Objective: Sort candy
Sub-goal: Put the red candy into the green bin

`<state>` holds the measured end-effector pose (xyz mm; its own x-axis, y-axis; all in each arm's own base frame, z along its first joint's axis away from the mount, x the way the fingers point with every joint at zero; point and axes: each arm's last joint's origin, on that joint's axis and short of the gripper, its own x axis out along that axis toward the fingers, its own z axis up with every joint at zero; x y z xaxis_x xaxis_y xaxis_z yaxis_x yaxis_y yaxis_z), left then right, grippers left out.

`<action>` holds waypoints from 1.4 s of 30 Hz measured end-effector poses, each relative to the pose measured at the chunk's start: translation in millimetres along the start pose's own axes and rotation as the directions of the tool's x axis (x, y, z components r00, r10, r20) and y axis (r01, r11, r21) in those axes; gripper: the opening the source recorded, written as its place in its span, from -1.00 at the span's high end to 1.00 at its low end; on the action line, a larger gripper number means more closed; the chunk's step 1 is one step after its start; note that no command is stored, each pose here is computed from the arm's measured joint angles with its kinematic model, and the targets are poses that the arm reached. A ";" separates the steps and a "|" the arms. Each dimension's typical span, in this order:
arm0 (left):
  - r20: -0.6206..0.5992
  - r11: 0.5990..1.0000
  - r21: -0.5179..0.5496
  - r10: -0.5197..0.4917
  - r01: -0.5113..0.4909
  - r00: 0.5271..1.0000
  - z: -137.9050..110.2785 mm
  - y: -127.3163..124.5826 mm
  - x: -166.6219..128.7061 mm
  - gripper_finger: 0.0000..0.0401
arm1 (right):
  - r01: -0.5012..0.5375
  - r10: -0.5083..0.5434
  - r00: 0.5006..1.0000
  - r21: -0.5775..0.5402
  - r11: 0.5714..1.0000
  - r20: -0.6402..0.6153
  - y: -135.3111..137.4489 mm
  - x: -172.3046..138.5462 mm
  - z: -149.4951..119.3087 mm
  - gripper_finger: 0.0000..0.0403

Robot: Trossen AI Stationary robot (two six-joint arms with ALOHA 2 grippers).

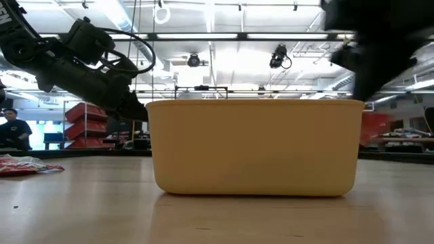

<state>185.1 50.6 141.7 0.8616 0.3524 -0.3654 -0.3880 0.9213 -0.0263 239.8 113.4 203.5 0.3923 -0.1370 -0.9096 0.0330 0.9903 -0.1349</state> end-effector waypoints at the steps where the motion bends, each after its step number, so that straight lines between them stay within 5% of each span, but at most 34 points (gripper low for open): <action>1: 0.003 1.000 0.000 0.000 0.000 1.000 0.3 0.0 0.0 0.98 | 0.024 -0.024 0.999 -0.005 1.000 0.026 -6.9 -1.9 6.6 1.00; 7: 0.003 1.000 -0.003 0.000 0.000 1.000 0.2 0.0 0.0 0.98 | 0.147 -0.131 0.976 -0.079 0.986 0.175 -51.7 -2.0 56.2 1.00; 12: 0.003 1.000 0.000 0.000 0.000 1.000 0.3 0.0 0.0 0.98 | 0.153 -0.123 0.965 -0.117 0.981 0.231 -92.0 17.7 93.0 1.00; 25: 0.001 1.000 0.024 0.006 -0.006 1.000 0.1 0.2 0.0 0.98 | 0.094 -0.098 0.994 -0.095 0.991 -0.042 -144.0 96.4 107.7 0.98; 38: 0.001 1.000 0.020 0.007 -0.007 1.000 0.1 0.2 0.0 0.97 | 0.087 -0.086 0.995 -0.017 0.996 0.041 -147.8 65.0 112.6 0.14; 42: 0.001 1.000 0.018 0.007 -0.007 1.000 0.1 0.2 0.0 0.97 | 0.101 -0.097 0.991 -0.041 0.994 0.093 -152.1 48.3 114.2 0.03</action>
<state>185.1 50.8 141.7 0.8591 0.3591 -0.3647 -0.3883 0.9215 -0.0074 358.7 -41.3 224.9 0.4712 -0.2297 -0.8516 0.0346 0.9696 -0.2424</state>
